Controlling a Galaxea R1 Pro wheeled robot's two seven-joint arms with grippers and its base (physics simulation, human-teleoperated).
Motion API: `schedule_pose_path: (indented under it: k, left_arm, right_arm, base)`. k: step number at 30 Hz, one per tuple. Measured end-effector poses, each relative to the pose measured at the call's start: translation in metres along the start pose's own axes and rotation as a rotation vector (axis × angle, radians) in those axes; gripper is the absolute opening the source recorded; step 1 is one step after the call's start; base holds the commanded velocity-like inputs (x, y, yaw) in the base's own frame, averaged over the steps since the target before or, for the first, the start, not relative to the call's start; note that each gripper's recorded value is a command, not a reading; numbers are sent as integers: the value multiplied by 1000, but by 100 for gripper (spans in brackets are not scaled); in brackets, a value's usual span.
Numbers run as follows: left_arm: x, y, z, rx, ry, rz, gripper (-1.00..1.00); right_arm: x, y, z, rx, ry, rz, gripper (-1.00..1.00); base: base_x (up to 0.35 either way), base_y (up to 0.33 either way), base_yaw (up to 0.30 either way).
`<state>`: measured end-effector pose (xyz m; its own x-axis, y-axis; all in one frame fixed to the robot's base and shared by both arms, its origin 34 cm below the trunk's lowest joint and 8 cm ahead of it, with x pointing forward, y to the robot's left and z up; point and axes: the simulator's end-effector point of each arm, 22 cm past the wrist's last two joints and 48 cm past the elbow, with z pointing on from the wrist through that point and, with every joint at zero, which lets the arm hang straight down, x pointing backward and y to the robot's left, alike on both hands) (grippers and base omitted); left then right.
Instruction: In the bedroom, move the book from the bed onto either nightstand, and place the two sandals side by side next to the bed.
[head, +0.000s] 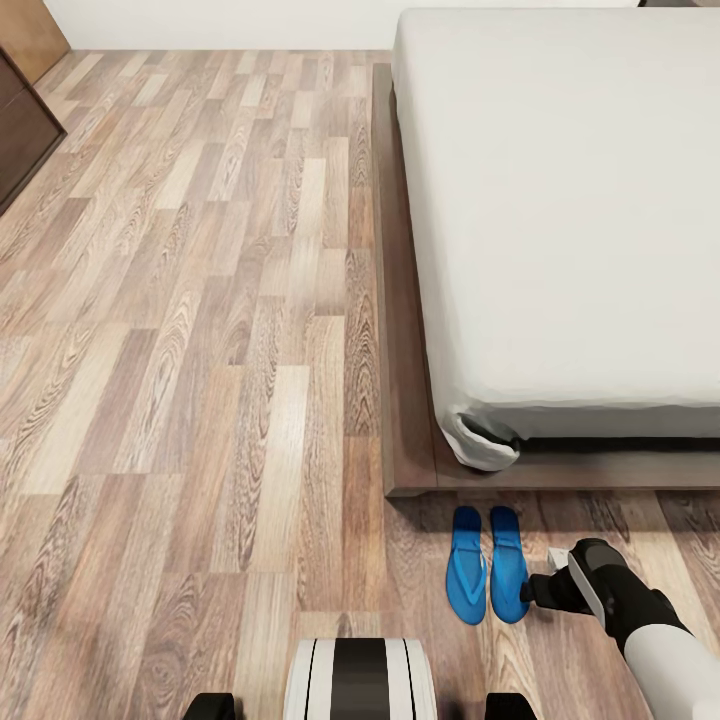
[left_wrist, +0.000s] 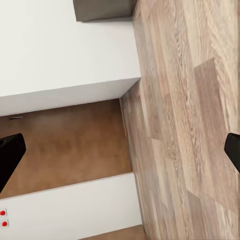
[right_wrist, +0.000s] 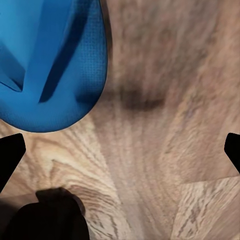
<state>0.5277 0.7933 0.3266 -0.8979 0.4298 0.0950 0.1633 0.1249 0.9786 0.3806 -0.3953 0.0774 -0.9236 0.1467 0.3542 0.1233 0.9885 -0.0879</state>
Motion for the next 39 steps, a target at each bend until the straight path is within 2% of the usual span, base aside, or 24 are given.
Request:
schedule_pose_path:
  k: [39]
  left_arm:
    - [0,-3,0,12,-1,-2,100]
  right_arm:
    - [1,-2,0,5,4,-2,100]
  base:
    - [0,0,0]
